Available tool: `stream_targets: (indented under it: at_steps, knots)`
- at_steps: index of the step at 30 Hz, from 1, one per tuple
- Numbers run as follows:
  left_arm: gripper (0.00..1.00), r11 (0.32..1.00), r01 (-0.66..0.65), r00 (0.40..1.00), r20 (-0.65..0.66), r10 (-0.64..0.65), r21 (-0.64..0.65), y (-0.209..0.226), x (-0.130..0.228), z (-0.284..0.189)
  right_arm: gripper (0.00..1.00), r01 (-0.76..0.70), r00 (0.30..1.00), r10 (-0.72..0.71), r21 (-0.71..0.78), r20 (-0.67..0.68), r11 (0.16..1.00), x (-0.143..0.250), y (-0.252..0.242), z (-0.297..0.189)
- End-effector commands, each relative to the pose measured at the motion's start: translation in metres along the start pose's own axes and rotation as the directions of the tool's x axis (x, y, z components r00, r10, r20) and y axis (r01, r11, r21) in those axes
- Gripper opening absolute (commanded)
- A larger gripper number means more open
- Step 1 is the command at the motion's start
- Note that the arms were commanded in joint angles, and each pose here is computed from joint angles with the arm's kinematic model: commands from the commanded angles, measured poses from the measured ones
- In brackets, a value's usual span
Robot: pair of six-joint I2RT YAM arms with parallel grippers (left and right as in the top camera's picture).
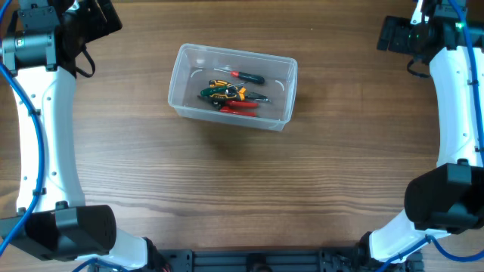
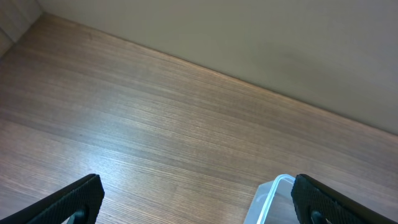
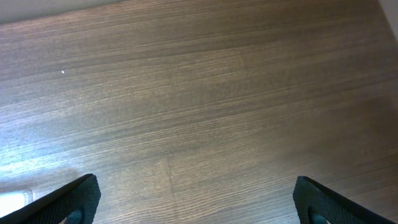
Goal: Pack container
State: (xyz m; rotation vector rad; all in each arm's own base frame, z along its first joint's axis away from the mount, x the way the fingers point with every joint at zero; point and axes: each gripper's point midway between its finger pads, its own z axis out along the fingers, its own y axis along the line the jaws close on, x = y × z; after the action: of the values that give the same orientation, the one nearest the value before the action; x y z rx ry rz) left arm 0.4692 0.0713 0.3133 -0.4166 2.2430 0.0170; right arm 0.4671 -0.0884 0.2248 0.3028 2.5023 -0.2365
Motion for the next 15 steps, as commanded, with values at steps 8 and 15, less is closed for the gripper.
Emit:
stream_targets:
  at_steps: [8,15]
  knots:
    - [1.00,0.955,-0.098,0.936,0.351,-0.007,0.281,-0.068,-0.067,-0.118,1.00,-0.024,0.999,0.023,0.009,0.042,1.000,-0.010,-0.003,-0.014]
    - [1.00,0.903,-0.207,0.789,0.611,-0.073,0.376,-0.087,-0.084,-0.268,1.00,-0.024,0.999,0.023,0.009,0.042,1.000,-0.010,-0.003,-0.014]
